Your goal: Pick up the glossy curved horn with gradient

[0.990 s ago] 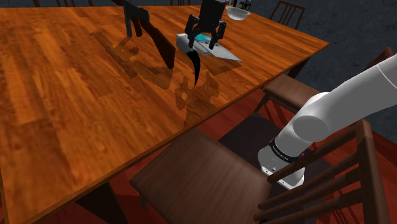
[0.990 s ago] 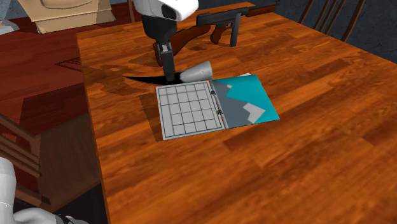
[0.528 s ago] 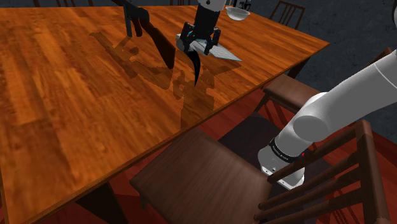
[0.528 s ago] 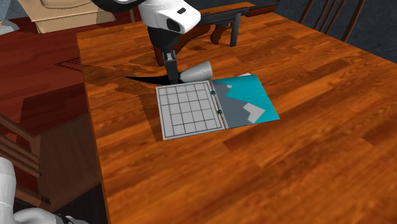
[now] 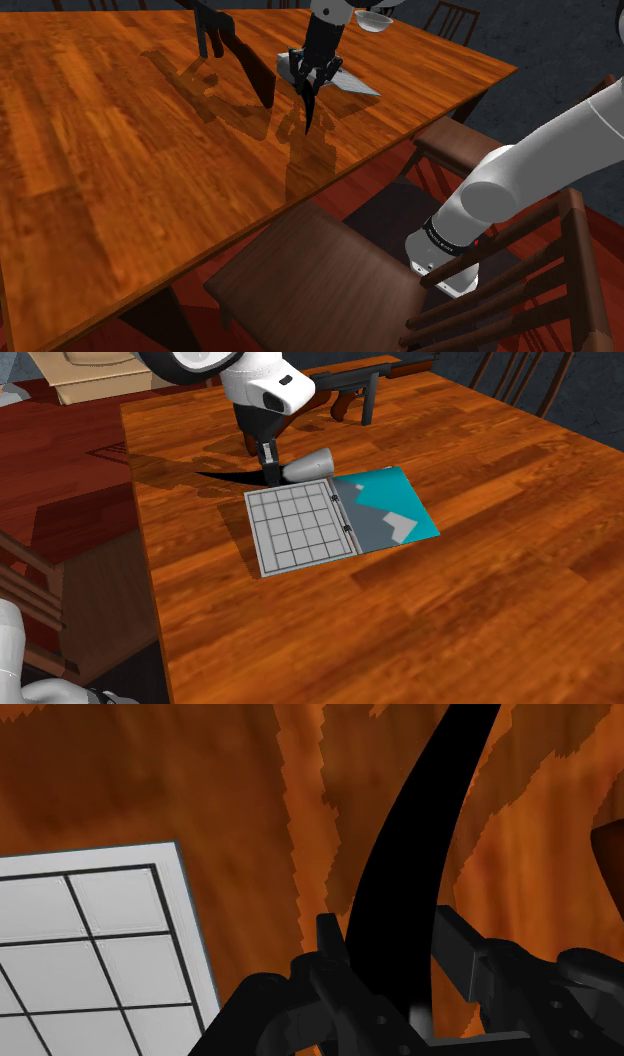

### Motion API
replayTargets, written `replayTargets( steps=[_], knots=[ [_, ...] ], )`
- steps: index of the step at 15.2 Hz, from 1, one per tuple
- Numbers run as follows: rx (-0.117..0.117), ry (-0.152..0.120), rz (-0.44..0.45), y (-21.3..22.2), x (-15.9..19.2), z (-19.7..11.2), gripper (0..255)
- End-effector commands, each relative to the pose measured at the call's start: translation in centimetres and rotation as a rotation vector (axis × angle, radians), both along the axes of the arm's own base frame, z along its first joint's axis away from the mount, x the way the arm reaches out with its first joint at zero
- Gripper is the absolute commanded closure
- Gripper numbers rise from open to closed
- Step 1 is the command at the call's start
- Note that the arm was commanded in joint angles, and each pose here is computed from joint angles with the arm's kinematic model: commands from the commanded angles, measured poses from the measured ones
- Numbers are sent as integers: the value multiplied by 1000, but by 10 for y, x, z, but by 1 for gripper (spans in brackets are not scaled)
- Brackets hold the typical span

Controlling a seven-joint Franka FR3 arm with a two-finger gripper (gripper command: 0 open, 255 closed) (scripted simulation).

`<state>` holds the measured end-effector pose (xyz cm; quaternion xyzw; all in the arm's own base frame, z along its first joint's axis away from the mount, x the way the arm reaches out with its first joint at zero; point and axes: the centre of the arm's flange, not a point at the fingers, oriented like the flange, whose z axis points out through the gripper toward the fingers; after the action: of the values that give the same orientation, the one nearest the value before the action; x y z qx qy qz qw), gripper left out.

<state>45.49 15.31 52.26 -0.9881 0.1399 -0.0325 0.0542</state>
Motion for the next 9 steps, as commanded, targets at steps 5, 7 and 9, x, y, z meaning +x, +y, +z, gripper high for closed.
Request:
replayTargets(
  steps=[5, 7, 9],
  knots=[
    [0, 0, 0, 0, 0, -1, 255],
    [0, 0, 0, 0, 0, 10, 255],
    [0, 0, 0, 0, 0, 20, 255]
  ],
)
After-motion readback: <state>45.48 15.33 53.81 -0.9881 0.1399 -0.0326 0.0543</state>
